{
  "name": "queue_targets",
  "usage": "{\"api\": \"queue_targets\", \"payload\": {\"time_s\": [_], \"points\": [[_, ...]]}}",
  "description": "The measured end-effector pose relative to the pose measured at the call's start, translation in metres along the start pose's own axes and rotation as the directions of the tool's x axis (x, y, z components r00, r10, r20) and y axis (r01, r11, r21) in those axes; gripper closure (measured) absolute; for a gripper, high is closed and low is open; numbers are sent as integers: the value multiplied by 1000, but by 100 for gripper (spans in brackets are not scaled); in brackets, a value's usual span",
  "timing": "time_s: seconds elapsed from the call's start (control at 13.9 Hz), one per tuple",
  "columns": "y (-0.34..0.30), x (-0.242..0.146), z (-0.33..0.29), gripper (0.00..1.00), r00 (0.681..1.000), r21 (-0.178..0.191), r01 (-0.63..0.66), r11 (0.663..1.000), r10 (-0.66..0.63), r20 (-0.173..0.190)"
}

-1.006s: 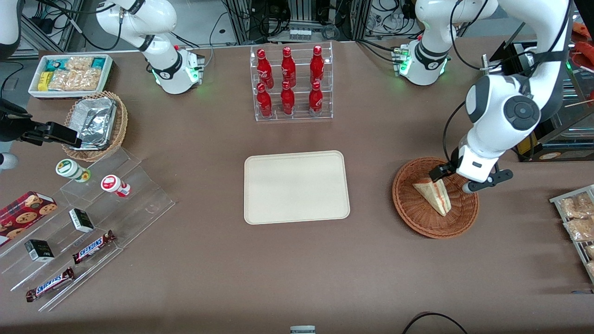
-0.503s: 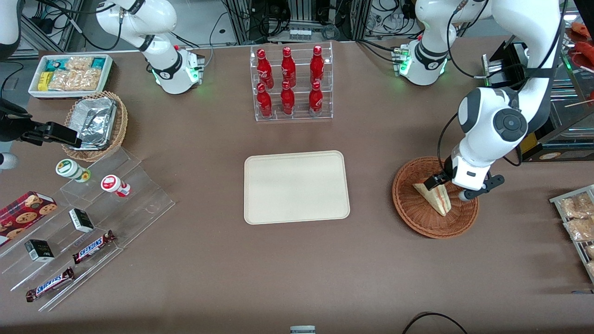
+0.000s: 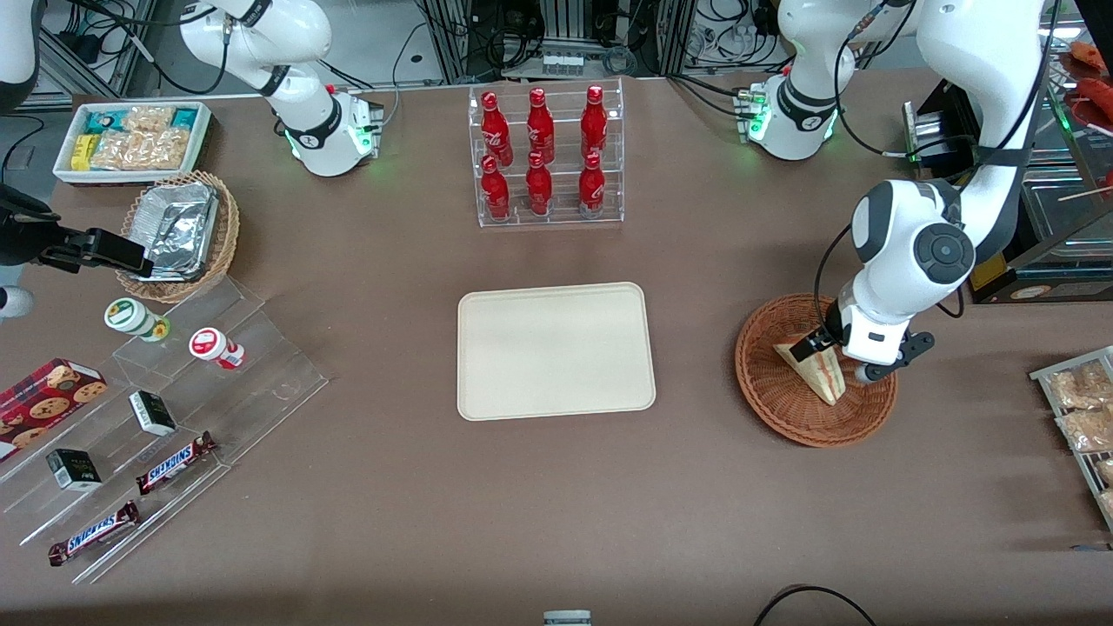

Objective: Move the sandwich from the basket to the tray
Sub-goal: 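Lower the open left gripper around the sandwich in the basket, then close the left gripper on the sandwich and lift it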

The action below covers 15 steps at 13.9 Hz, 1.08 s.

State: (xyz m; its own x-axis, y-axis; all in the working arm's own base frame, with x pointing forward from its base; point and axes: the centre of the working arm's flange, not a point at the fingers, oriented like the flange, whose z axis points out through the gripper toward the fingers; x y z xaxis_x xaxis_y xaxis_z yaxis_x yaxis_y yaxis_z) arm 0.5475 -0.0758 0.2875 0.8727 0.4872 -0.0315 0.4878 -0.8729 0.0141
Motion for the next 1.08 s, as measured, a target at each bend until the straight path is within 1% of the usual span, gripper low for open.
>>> {"api": "queue_targets", "payload": {"time_s": [0.5, 0.79, 0.86, 0.93, 1.01, 1.08], "points": [[-4, 5, 22, 0, 1000, 3, 17, 1000, -17, 14], [-8, 6, 32, 0, 999, 10, 27, 1000, -28, 26], [-8, 6, 34, 1, 999, 12, 28, 1000, -29, 29], [-8, 6, 35, 4, 999, 13, 29, 999, -30, 31], [-8, 6, 35, 13, 999, 14, 31, 999, -31, 32], [-9, 6, 36, 26, 999, 14, 34, 999, -34, 32]]}}
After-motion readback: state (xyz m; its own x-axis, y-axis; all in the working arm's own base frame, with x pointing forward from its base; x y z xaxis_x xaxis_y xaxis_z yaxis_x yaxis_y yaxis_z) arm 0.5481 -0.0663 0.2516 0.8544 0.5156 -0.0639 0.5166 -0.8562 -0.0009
